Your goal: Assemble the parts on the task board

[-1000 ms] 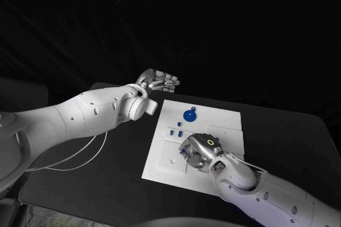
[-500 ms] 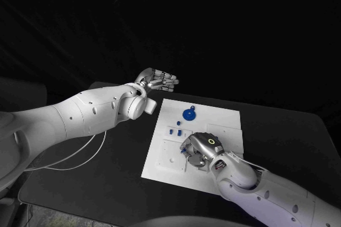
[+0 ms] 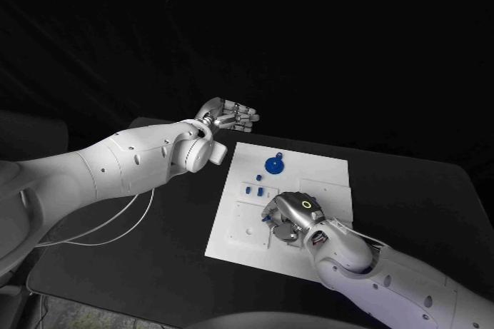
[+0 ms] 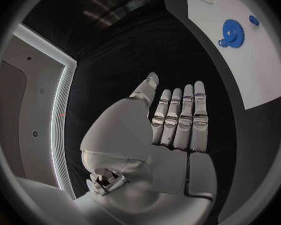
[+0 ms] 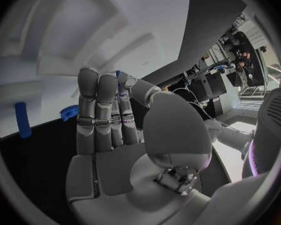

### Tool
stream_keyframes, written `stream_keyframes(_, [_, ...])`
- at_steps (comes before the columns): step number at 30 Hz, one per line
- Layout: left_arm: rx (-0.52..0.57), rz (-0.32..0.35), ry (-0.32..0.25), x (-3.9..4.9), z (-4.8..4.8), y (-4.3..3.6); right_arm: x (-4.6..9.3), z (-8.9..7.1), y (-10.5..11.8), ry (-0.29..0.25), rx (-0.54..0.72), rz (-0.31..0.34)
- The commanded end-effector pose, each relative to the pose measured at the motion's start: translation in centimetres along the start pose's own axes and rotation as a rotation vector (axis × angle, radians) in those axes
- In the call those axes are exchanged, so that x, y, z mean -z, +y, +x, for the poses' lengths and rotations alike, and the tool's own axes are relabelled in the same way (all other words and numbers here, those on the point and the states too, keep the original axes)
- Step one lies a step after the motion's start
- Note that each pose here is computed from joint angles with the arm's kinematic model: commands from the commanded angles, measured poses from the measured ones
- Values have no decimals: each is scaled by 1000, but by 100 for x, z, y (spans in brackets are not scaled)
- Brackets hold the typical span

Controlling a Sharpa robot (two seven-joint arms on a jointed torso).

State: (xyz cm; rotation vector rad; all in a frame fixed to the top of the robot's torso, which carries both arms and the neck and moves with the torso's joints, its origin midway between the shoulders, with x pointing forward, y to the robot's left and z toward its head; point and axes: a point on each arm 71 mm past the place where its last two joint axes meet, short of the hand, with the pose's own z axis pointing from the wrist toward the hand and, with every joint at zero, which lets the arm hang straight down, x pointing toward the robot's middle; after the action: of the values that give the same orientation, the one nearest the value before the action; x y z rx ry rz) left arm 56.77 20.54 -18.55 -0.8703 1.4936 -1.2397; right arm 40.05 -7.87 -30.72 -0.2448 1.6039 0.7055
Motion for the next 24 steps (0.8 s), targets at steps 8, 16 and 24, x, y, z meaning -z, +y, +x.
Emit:
stream_keyframes(8, [2,8,17,-5,27,-13,-1,39,-19,32,22,6])
stream_keyframes(16, [1,6,19,-5,27,-11,-7,44,-4,40,29,6])
stream_keyframes(24, [1,5,21,-7,34,-12,-23,62,32,66,48,2])
